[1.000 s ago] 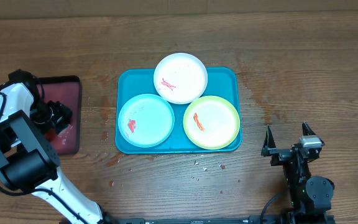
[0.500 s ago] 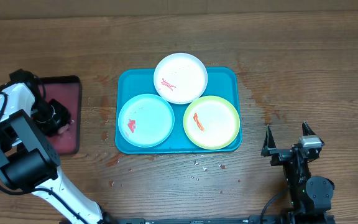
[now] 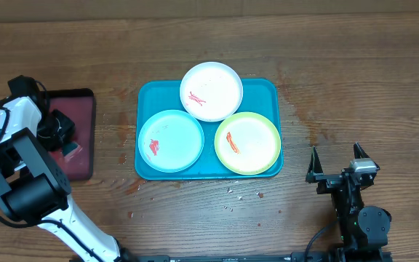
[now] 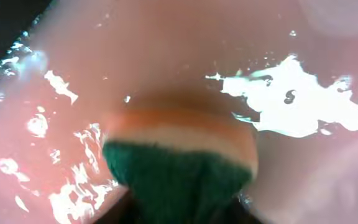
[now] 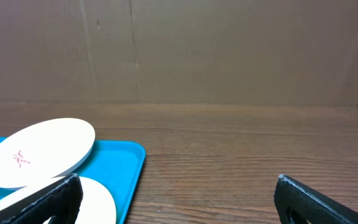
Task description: Clean dirty plates on tray and stack at the side
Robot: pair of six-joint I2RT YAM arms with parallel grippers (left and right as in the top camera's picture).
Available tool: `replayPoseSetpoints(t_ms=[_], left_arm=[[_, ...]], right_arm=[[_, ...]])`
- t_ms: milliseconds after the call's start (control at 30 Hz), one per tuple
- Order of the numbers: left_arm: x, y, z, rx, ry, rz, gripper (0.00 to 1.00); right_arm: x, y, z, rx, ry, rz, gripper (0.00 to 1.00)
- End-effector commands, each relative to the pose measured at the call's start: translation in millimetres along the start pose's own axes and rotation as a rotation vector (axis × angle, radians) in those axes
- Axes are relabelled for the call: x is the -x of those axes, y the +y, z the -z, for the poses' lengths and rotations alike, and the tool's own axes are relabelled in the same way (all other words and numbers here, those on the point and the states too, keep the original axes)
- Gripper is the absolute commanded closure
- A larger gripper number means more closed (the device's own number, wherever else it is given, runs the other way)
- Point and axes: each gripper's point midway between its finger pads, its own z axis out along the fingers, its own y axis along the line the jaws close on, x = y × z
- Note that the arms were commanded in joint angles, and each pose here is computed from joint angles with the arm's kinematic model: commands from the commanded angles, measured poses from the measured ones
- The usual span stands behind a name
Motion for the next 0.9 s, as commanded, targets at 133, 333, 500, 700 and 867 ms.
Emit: replayPoseSetpoints(t_ms=[133,333,500,700,867], left_arm=[[-15.3,15.2,-22.5,0.089,0.054,-0.015,0.96],[-5.0,13.0,0.8,0.093,0.063,-0.015,0.96],[14.4,4.7,61.4,0.061,0.076,0.004,0.96],[27.2,-8.1,134.9,-0.033,0.06,0.013,0.96],[32.3,-3.9,132.7,-0.003,0.037,0.012,0.96]], right_arm=[[-1.2,-1.1,-0.1,-0.005,-0.006,0.004,0.0],[-1.2,-1.1,-0.1,-0.005,-0.006,0.004,0.0],[-1.2,-1.1,-0.1,-0.005,-0.006,0.004,0.0],[-1.2,-1.1,-0.1,-0.005,-0.006,0.004,0.0],[-1.2,-1.1,-0.1,-0.005,-0.006,0.004,0.0]])
